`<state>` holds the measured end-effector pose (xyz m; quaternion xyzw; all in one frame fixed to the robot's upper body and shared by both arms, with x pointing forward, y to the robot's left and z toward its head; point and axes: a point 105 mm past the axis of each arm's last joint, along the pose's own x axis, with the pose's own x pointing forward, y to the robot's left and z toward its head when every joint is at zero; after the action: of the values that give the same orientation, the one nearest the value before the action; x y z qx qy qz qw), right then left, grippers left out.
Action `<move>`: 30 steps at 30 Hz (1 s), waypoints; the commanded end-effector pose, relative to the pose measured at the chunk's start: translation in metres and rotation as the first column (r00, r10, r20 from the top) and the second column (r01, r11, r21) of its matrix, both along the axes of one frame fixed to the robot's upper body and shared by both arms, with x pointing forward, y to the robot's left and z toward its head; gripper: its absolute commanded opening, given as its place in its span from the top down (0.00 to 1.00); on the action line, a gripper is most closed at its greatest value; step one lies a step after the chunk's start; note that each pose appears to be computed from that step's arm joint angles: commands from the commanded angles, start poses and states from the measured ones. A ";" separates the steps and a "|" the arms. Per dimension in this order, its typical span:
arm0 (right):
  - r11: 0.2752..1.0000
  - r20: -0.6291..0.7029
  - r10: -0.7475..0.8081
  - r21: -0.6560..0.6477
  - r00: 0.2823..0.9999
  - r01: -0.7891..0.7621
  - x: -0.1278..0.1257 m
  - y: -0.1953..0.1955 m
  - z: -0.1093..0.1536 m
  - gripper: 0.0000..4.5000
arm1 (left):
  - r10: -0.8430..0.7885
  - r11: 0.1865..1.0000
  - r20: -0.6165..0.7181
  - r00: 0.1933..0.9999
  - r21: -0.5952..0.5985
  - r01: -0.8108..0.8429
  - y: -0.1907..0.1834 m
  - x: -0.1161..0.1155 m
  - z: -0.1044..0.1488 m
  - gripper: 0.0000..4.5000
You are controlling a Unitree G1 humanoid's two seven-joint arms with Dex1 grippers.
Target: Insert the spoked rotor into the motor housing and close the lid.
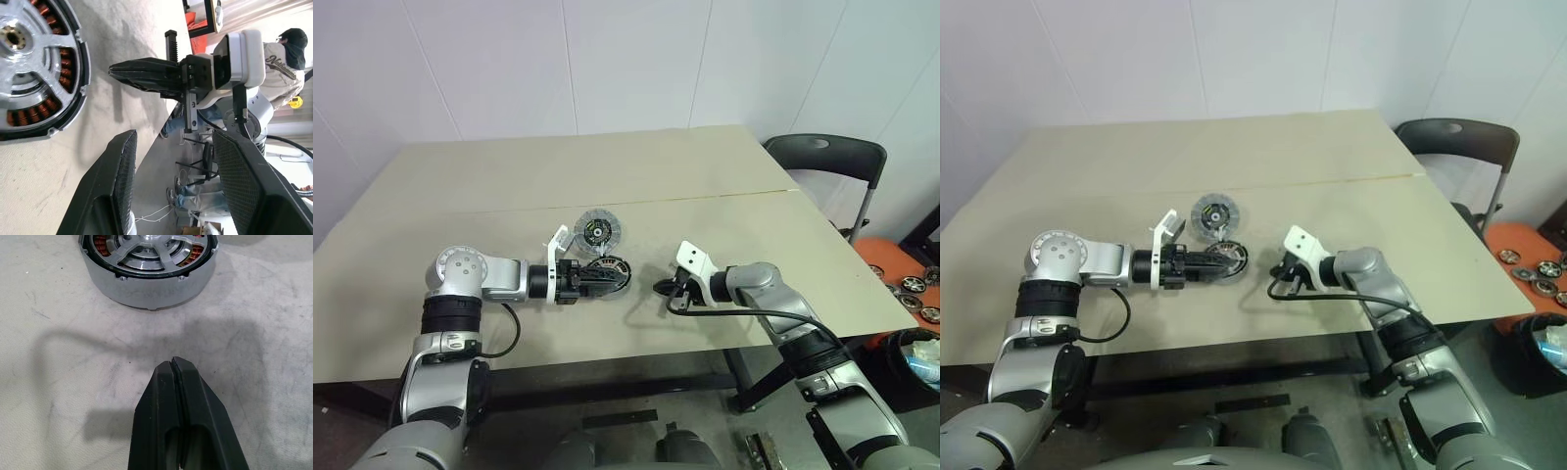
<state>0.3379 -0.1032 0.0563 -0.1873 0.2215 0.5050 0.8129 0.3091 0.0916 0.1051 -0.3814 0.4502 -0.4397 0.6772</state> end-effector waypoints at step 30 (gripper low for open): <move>0.997 0.065 0.041 0.064 0.997 -0.045 0.002 0.026 0.019 1.00 | 0.017 0.886 0.904 0.427 0.184 -0.426 -0.005 0.045 -0.010 0.99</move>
<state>0.3377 -0.0872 0.0581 -0.1728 0.2075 0.5148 0.8136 0.3517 0.0950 0.0869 -0.0300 0.0735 -0.3660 0.9272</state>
